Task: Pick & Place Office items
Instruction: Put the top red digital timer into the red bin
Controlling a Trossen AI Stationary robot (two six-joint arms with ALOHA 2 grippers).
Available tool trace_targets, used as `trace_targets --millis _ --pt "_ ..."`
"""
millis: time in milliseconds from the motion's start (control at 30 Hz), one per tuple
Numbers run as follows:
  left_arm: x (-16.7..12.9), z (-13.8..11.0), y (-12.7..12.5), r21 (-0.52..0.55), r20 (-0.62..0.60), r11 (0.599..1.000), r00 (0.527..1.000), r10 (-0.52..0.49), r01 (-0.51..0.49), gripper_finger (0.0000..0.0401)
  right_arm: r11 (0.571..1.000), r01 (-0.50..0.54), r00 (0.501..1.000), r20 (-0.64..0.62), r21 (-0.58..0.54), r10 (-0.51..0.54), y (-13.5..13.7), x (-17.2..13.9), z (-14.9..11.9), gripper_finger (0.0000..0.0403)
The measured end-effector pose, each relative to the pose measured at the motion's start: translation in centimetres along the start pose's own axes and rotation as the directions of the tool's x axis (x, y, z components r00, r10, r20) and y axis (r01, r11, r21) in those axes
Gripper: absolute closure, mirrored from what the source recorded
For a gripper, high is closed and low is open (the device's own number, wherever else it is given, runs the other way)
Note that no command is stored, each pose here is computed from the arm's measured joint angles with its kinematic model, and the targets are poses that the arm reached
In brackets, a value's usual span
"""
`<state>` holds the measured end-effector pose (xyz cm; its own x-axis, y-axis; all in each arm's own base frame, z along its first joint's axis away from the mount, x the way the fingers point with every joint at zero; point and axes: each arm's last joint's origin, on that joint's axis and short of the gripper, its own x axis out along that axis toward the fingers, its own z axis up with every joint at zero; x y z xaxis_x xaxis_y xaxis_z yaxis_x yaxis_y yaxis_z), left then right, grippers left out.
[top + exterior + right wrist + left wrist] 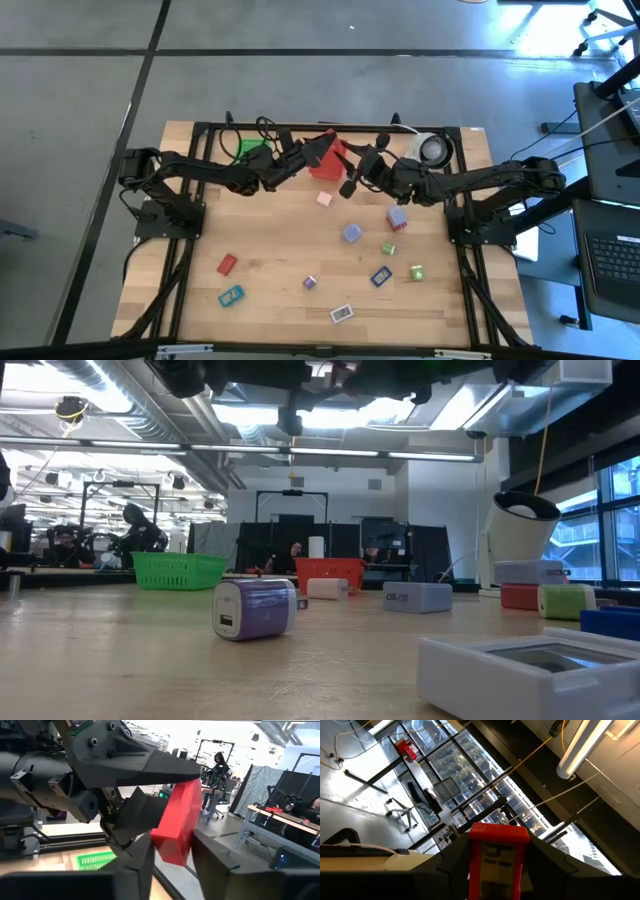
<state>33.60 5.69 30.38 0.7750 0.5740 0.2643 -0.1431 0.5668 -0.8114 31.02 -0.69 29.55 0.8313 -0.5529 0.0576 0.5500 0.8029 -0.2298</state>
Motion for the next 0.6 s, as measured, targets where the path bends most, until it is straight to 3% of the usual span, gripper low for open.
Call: trace_targets --millis 167,367,600 --pt "0.00 0.04 0.02 -0.011 0.010 1.000 1.000 0.008 -0.008 0.0239 0.999 0.015 1.000 -0.003 -0.028 -0.015 -0.09 0.00 0.02 0.0323" --pt "-0.04 -0.03 0.00 -0.038 0.007 0.999 1.000 0.012 -0.011 0.0220 1.000 0.003 1.000 0.002 -0.024 -0.003 -0.06 -0.01 0.05 0.0321" --pt "0.31 0.61 0.45 0.000 0.016 1.000 1.000 0.018 -0.018 0.0169 0.999 -0.018 1.000 -0.007 -0.039 0.018 0.09 -0.01 -0.11 0.0323"
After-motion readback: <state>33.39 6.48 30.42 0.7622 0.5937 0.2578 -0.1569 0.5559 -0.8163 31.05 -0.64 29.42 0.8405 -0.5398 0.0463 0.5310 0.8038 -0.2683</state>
